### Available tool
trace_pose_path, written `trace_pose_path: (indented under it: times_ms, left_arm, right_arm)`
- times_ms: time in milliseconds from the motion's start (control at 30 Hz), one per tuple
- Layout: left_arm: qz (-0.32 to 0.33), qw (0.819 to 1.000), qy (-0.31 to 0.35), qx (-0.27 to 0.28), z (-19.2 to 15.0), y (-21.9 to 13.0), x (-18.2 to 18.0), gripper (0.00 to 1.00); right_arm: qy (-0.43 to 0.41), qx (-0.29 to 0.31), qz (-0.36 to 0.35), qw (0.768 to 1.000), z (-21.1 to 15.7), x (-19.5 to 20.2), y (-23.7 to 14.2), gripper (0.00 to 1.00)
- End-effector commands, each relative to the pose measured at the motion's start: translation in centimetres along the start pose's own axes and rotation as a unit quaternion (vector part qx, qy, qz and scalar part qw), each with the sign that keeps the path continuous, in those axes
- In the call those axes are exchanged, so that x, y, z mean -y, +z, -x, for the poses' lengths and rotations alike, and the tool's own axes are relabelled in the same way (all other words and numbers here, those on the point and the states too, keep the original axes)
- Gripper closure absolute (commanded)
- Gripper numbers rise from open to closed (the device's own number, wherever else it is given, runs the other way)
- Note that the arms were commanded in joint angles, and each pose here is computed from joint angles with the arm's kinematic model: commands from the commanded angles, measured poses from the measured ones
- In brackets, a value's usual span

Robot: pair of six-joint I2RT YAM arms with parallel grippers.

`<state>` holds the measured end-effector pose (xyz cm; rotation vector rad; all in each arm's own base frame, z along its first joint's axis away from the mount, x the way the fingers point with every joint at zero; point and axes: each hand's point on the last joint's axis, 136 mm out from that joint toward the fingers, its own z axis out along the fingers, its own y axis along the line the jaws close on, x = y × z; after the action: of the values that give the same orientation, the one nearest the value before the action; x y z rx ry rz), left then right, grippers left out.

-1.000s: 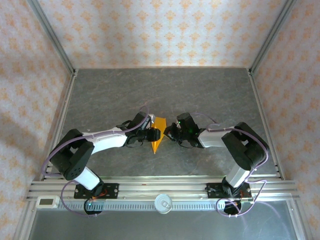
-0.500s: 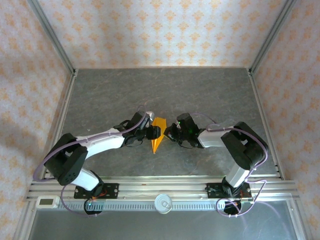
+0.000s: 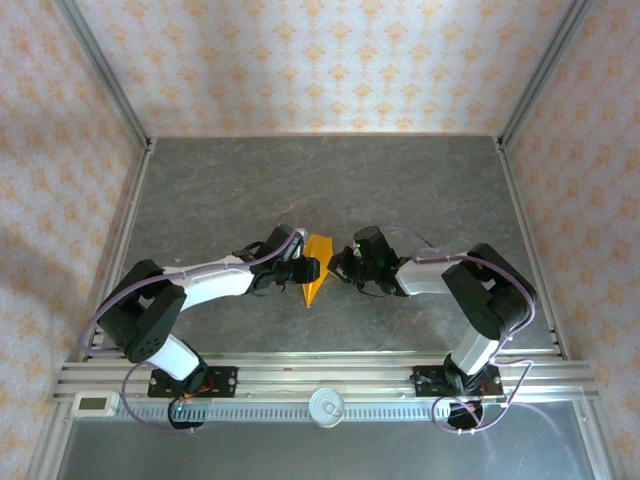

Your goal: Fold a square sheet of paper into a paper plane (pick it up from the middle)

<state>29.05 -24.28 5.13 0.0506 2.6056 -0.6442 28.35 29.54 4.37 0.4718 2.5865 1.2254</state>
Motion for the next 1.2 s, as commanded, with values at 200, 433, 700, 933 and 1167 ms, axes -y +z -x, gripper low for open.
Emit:
trace_pose_path:
  times_ms: [200, 433, 700, 933, 1167]
  left_arm:
    - [-0.003, 1.0, 0.005, -0.021, -0.8, 0.8, 0.4, 0.58]
    - [-0.008, 1.0, 0.003, -0.024, -0.8, 1.2, 0.7, 0.62]
    - [-0.008, 1.0, 0.003, -0.028, -0.8, 1.8, 0.8, 0.7]
    - [0.0, 0.999, 0.007, -0.032, -1.1, 2.3, 0.5, 0.75]
    - [0.012, 0.999, 0.013, -0.032, -1.3, 2.3, 0.2, 0.86]
  right_arm:
    - [0.002, 0.007, -0.004, 1.0, 0.0, 0.5, 0.1, 0.94]
    - [0.003, 0.006, -0.005, 1.0, -0.1, 0.6, 0.1, 0.94]
    - [0.001, 0.005, -0.006, 1.0, -0.1, 0.7, 0.1, 0.94]
    - [0.002, 0.003, -0.008, 1.0, -0.2, 0.8, 0.1, 0.93]
    - [0.001, 0.007, -0.004, 1.0, -0.1, 0.4, -0.1, 0.93]
